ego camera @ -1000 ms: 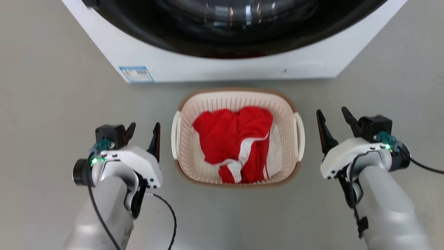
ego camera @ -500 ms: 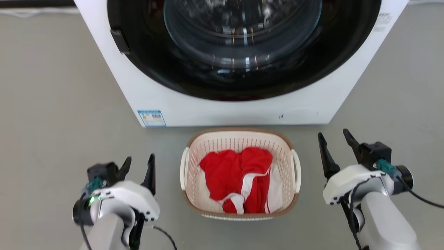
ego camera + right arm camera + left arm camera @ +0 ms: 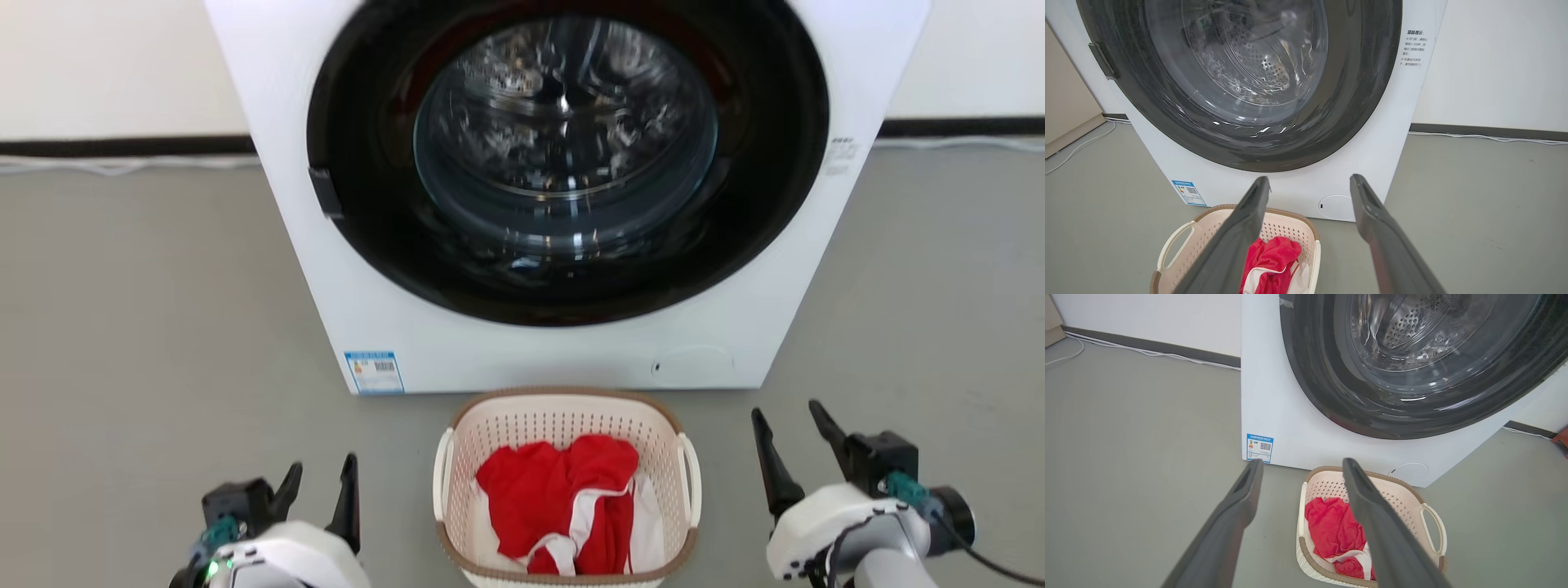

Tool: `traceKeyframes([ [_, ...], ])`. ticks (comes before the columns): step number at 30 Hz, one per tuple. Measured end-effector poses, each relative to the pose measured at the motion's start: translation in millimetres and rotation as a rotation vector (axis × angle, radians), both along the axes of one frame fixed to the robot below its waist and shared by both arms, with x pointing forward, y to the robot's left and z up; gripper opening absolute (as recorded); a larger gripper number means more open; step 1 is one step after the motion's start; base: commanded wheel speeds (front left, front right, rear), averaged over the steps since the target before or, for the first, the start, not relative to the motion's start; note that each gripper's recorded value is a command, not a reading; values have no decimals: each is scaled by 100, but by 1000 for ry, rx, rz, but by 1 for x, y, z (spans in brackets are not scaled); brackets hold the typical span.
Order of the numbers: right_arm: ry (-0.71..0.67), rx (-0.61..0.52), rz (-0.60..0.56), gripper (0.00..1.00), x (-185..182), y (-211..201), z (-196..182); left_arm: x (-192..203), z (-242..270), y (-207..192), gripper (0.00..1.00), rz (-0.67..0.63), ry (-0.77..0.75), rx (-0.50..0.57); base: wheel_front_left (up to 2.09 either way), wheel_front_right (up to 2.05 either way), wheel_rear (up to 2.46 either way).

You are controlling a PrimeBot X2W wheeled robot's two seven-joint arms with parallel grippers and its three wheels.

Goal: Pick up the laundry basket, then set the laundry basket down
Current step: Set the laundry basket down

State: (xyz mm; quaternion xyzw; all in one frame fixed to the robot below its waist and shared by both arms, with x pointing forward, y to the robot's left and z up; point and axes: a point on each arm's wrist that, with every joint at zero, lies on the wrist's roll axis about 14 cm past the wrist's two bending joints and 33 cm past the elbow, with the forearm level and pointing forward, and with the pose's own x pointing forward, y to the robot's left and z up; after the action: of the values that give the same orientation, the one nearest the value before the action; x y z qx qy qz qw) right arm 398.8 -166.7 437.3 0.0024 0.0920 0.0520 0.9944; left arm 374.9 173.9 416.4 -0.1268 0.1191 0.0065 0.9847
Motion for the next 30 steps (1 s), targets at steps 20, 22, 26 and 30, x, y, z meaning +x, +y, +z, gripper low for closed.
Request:
traceKeyframes([
  [20,-52,3,-38,100,-34,-13,11,-23,13,11,100,41,-61,6,0,0,0],
  [22,-50,3,-44,100,-37,-15,10,-25,13,10,100,45,-62,2,0,0,0],
  [26,-60,10,-56,100,-41,-18,12,-28,12,10,100,49,-62,-3,0,0,0],
  [30,-61,10,-62,100,-45,-20,12,-31,13,10,100,51,-66,-4,0,0,0],
])
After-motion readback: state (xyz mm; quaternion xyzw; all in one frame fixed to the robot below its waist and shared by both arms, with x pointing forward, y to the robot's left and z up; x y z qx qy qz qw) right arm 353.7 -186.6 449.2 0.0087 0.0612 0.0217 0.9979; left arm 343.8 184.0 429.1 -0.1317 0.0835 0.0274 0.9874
